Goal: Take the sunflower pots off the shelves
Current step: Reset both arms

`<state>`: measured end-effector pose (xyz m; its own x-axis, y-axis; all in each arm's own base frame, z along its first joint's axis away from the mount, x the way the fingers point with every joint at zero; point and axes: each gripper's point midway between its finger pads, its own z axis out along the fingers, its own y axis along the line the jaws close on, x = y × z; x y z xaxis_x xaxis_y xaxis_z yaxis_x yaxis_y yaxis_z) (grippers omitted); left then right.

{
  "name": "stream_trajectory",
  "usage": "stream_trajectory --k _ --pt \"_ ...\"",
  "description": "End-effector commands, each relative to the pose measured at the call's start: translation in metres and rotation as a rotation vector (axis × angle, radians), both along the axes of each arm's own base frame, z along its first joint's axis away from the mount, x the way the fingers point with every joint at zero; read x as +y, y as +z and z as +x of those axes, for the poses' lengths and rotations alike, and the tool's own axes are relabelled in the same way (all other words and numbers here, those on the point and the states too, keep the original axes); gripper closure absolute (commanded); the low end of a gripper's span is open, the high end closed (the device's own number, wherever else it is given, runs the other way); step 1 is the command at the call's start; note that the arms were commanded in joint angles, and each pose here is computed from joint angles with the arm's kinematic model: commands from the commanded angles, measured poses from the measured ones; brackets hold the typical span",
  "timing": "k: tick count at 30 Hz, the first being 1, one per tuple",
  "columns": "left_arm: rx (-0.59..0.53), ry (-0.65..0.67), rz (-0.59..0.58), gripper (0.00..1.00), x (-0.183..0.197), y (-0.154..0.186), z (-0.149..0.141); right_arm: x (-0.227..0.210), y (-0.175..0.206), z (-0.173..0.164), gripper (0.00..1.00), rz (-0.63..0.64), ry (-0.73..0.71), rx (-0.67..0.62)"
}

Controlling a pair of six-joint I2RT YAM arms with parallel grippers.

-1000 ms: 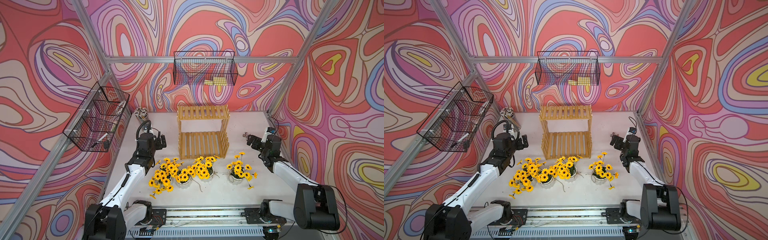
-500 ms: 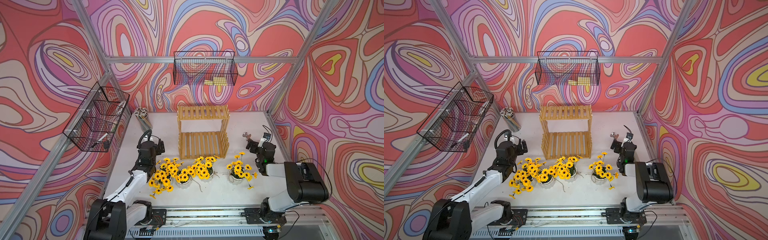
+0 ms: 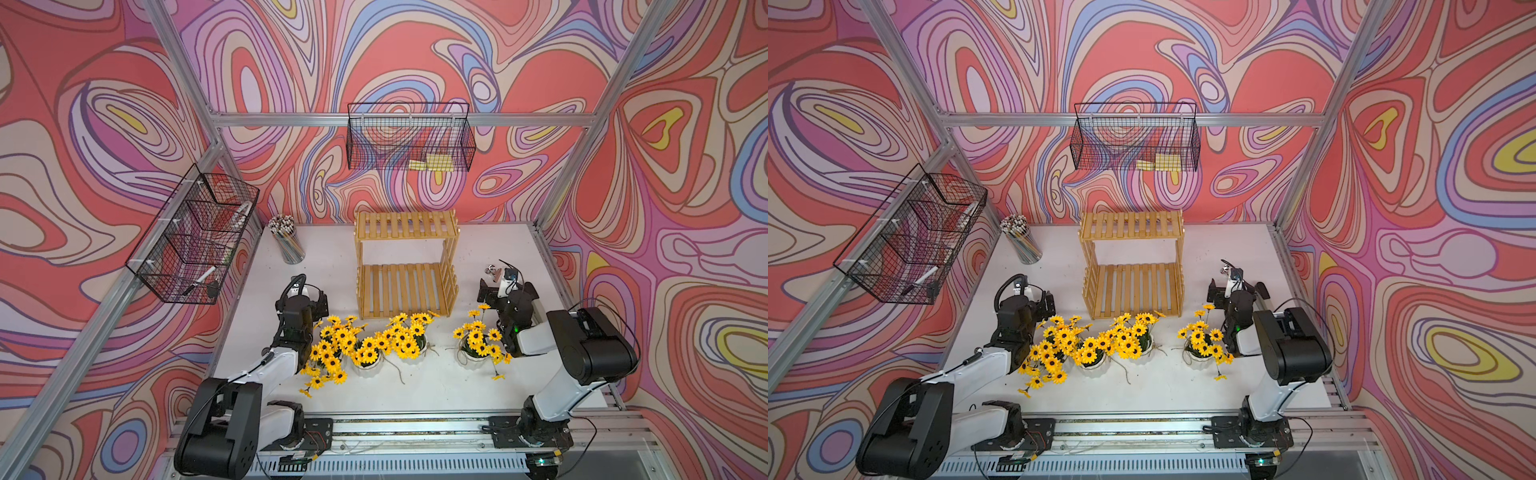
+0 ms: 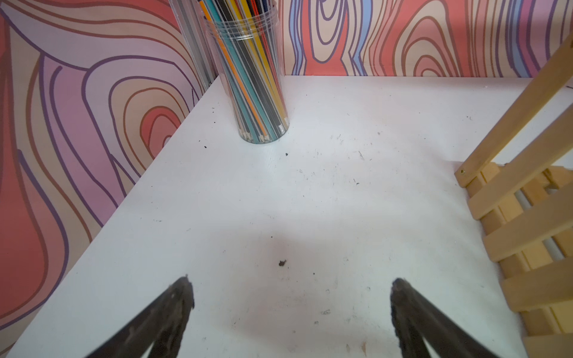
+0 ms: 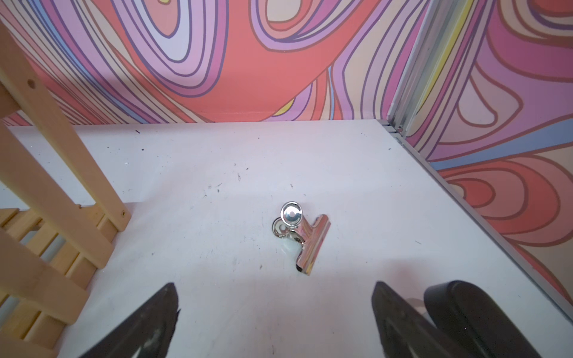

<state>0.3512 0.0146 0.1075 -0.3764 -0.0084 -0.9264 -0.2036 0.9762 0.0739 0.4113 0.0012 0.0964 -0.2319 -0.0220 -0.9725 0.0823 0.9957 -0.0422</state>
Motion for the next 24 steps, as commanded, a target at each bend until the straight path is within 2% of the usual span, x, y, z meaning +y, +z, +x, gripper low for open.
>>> stream_trajectory --k 1,7,24 --pt "-0.139 -0.017 0.029 0.00 0.001 0.018 0.011 -0.003 0.006 0.006 0.02 -0.017 -0.022 -0.018" --pt "-0.137 -0.014 0.031 0.00 0.003 -0.006 0.025 -0.004 0.006 0.004 0.02 -0.018 -0.023 -0.024" --pt "-0.115 0.009 0.014 0.00 0.009 -0.009 0.027 -0.004 0.005 0.007 0.02 -0.015 -0.021 -0.013"
